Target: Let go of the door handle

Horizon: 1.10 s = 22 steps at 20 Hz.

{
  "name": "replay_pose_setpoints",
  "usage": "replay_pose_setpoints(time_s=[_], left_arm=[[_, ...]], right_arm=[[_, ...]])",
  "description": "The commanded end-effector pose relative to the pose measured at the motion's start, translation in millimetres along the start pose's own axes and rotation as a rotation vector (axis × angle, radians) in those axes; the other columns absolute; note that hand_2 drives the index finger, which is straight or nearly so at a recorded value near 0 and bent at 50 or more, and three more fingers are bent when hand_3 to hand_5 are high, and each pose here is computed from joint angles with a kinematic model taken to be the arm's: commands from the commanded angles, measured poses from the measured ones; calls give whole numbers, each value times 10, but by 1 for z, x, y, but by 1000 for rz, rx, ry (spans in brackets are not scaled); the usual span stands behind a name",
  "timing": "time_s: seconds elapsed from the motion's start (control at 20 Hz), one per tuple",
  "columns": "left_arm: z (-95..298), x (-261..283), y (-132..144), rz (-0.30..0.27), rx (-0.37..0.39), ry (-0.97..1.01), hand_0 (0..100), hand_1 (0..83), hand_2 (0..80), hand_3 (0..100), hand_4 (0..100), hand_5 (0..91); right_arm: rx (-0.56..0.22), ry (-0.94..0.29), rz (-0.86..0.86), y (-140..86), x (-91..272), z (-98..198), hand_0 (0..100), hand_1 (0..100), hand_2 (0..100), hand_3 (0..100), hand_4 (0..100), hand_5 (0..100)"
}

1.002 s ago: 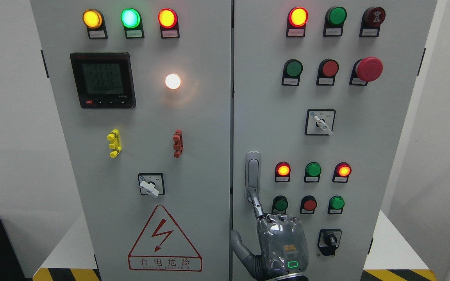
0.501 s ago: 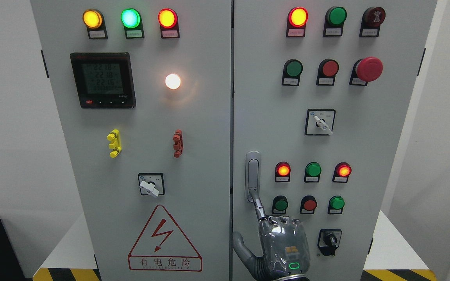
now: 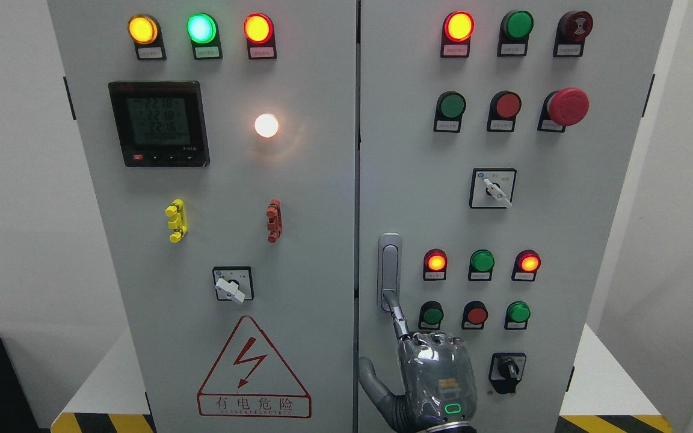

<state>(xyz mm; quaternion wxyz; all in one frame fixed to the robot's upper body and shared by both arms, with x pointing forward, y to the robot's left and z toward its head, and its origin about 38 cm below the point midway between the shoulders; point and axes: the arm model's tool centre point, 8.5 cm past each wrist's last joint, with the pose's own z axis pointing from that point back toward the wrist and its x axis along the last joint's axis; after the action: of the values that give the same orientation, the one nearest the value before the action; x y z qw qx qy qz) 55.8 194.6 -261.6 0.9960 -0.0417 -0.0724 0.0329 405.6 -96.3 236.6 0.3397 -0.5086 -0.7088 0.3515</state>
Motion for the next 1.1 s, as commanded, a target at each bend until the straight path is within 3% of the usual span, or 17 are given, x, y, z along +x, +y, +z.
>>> replay_pose_setpoints(time_s=[0.0, 1.05], left_arm=[[-1, 7, -1, -22, -3, -18, 0, 0, 22, 93, 12, 0], [-1, 7, -1, -22, -3, -18, 0, 0, 21, 92, 13, 0]], right_arm=[[20, 4, 5, 6, -2, 2, 357, 302, 0, 1000, 995, 967], [49, 10, 9, 13, -5, 9, 355, 302, 13, 1000, 996, 968]])
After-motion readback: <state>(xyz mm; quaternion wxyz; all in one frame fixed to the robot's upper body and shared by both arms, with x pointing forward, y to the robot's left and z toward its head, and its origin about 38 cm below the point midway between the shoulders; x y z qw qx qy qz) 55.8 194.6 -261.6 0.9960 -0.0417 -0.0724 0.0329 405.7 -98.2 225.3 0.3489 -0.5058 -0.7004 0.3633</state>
